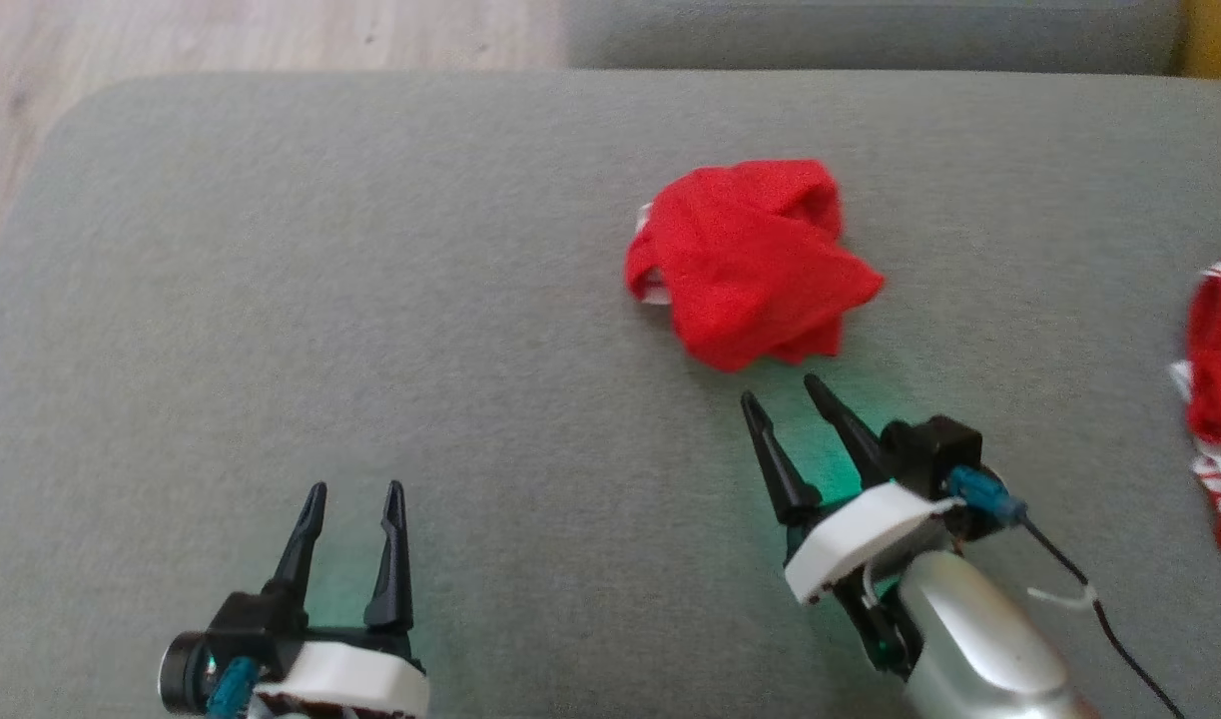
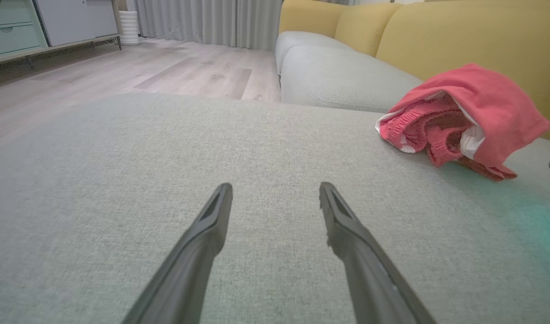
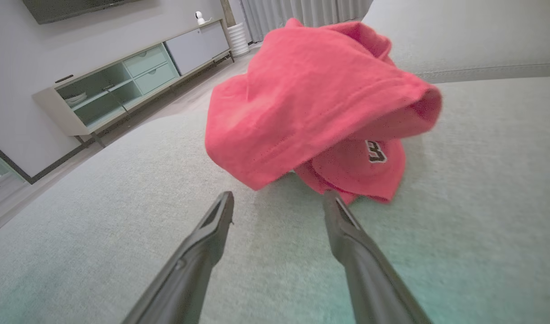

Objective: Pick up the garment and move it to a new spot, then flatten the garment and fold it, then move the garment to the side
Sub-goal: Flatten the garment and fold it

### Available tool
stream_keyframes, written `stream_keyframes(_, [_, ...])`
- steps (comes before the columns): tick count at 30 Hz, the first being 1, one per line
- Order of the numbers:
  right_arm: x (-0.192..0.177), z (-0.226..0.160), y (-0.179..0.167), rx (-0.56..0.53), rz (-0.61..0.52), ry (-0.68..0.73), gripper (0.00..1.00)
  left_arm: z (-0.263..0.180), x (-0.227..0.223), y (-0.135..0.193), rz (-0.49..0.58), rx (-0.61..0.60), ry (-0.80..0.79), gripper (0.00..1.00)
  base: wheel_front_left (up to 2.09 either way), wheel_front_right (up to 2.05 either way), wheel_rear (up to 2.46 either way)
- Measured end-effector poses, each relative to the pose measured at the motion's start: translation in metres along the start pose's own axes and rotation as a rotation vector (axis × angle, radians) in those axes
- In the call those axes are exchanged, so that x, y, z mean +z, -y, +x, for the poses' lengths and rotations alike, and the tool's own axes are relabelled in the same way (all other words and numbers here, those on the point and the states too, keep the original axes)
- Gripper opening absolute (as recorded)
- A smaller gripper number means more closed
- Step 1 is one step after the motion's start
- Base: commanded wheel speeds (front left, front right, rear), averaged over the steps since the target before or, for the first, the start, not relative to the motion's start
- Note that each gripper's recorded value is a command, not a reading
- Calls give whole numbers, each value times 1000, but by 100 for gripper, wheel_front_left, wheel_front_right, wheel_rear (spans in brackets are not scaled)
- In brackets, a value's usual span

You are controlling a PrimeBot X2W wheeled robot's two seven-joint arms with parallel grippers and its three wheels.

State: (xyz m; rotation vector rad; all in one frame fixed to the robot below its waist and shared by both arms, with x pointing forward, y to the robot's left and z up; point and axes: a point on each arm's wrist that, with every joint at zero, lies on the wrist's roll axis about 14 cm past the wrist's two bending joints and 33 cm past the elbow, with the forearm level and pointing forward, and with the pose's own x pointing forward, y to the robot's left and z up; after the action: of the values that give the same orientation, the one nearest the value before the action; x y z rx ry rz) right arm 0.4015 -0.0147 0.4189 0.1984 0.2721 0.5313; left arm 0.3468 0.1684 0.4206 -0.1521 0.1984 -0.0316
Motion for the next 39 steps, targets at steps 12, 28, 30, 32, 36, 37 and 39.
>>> stream_keyframes(12, [-28, 37, -8, 47, 59, -91, 100, -13, -16, -39, -34, 141, -51, 100, 0, 0, 0])
stream_keyframes(28, [23, 46, -18, 83, 101, 78, 100, 4, -4, -28, -41, 100, -18, 100, 0, 0, 0])
stream_keyframes(30, [27, 46, -18, 84, 106, 91, 85, 5, -5, -27, -42, 96, -20, 100, 0, 0, 0])
stream_keyframes(32, [26, 45, -17, 83, 107, 89, 0, 5, -5, -27, -42, 95, -20, 100, 0, 0, 0])
stream_keyframes(36, [25, 44, -20, 88, 114, 86, 0, 5, -4, -26, -42, 94, -17, 100, 0, 0, 0])
stream_keyframes(37, [26, 43, -22, 92, 121, 90, 0, 4, -4, -26, -42, 94, -15, 100, 0, 0, 0])
stream_keyframes(39, [33, 42, -29, 112, 133, 111, 0, 3, -2, -26, -42, 94, -11, 100, 0, 0, 0])
